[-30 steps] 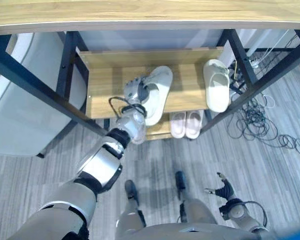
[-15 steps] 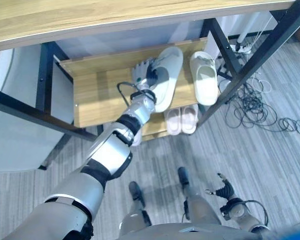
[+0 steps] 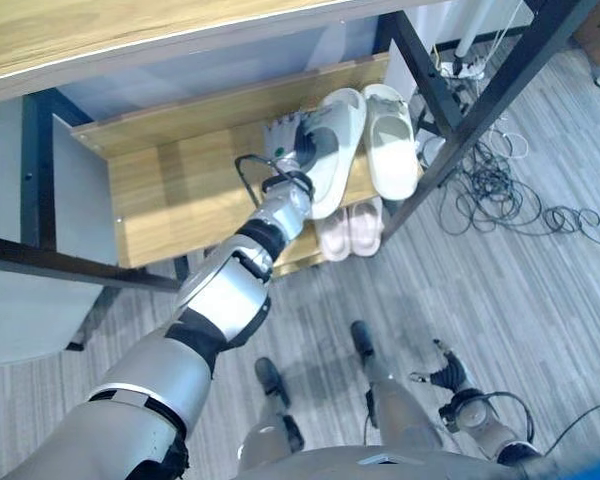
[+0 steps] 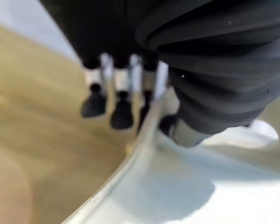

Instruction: Arrange the slippers neatly on the shoe rack.

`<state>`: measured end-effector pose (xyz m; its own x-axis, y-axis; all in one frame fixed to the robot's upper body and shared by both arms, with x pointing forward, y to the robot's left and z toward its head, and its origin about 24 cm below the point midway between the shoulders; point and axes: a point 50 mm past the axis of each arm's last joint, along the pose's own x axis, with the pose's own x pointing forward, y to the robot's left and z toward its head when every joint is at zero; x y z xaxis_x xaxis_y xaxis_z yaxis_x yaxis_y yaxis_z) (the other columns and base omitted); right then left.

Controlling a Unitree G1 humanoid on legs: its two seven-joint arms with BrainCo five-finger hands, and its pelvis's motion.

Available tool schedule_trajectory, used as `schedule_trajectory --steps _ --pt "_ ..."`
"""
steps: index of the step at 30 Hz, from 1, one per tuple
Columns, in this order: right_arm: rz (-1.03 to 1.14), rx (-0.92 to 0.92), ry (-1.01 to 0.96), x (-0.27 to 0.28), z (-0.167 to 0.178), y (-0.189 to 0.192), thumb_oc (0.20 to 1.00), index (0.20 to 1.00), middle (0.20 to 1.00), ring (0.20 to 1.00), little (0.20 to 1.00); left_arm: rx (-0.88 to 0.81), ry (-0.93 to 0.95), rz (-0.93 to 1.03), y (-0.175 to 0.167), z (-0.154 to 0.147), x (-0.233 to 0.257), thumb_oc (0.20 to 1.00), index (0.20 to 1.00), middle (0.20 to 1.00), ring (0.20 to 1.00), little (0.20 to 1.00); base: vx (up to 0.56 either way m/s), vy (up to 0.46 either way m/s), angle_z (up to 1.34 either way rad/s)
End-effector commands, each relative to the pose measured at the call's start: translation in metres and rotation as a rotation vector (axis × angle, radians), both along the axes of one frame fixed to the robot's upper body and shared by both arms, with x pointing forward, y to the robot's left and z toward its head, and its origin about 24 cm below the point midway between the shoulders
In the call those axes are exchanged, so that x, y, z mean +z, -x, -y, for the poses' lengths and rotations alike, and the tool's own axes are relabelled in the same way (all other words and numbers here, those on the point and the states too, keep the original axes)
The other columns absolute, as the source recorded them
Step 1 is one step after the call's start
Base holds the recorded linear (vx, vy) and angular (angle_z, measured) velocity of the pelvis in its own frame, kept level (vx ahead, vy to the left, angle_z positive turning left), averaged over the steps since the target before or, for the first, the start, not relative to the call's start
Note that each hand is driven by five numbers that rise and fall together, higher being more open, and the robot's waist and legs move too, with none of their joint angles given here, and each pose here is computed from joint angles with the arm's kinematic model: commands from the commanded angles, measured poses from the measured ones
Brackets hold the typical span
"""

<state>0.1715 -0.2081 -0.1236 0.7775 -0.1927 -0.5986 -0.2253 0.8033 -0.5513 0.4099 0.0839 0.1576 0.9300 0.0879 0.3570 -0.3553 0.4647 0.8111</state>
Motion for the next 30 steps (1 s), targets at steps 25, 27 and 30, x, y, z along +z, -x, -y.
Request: schedule_trajectory --steps 25,27,30 --pt "0.074 0.022 0.029 0.014 0.014 -0.018 1.0 1.0 1.0 1.0 1.0 0.08 0.061 0.122 -0.014 -0.015 0.07 1.0 1.0 1.0 1.0 1.0 0.01 -0.003 -0.02" --pt "0.072 0.021 0.032 0.014 0.015 -0.018 1.0 1.0 1.0 1.0 1.0 0.072 0.098 0.119 -0.014 -0.013 0.071 1.0 1.0 1.0 1.0 1.0 0.0 0.0 0.0" --pt "0.067 0.017 0.031 0.014 0.015 -0.018 1.0 1.0 1.0 1.0 1.0 0.064 0.121 0.109 -0.014 -0.013 0.069 1.0 1.0 1.0 1.0 1.0 0.0 0.0 0.0"
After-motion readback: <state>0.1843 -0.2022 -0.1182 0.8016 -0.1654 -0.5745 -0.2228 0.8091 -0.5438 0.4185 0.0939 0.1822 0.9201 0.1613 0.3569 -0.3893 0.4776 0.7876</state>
